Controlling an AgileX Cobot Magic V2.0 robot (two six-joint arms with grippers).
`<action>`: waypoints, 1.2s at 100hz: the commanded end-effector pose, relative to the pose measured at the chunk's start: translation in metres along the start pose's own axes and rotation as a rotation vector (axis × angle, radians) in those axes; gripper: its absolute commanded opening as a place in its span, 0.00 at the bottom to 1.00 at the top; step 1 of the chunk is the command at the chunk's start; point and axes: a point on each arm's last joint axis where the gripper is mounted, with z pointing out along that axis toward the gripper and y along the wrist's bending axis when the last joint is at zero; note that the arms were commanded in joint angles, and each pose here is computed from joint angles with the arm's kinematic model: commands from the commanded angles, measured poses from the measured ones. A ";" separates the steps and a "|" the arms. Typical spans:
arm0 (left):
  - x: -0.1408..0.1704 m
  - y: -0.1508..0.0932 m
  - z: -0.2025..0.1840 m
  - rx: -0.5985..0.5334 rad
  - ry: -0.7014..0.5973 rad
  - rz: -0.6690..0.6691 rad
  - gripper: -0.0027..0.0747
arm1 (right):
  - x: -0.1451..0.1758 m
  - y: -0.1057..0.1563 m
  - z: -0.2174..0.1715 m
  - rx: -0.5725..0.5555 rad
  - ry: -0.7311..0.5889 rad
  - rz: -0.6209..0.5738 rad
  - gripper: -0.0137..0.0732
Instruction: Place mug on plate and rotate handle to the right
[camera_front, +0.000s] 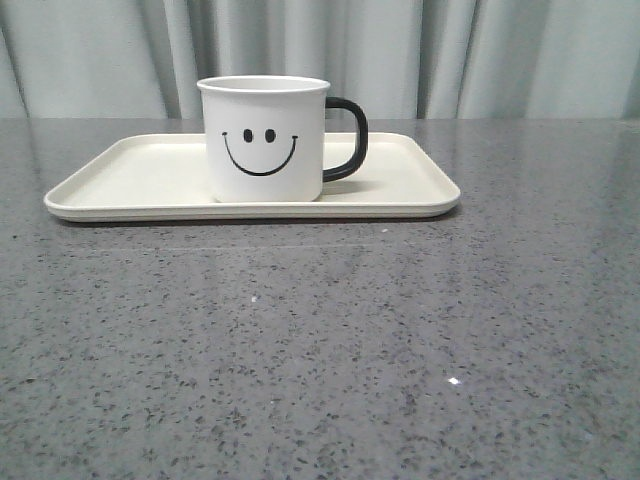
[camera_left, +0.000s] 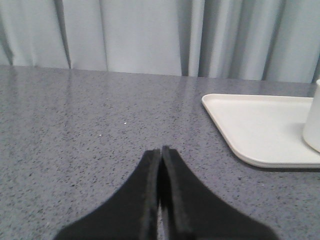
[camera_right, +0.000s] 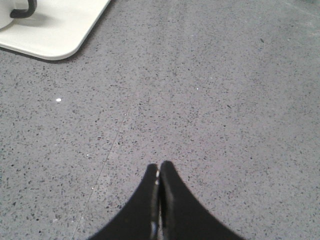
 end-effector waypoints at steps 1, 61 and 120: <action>-0.009 -0.001 -0.003 0.002 -0.113 -0.010 0.01 | -0.012 -0.002 -0.005 0.011 -0.091 -0.011 0.08; 0.012 0.003 0.002 -0.018 -0.096 0.017 0.01 | -0.012 -0.002 -0.005 0.011 -0.091 -0.011 0.08; 0.012 0.003 0.002 -0.018 -0.096 0.017 0.01 | -0.012 -0.002 -0.005 0.011 -0.091 -0.011 0.08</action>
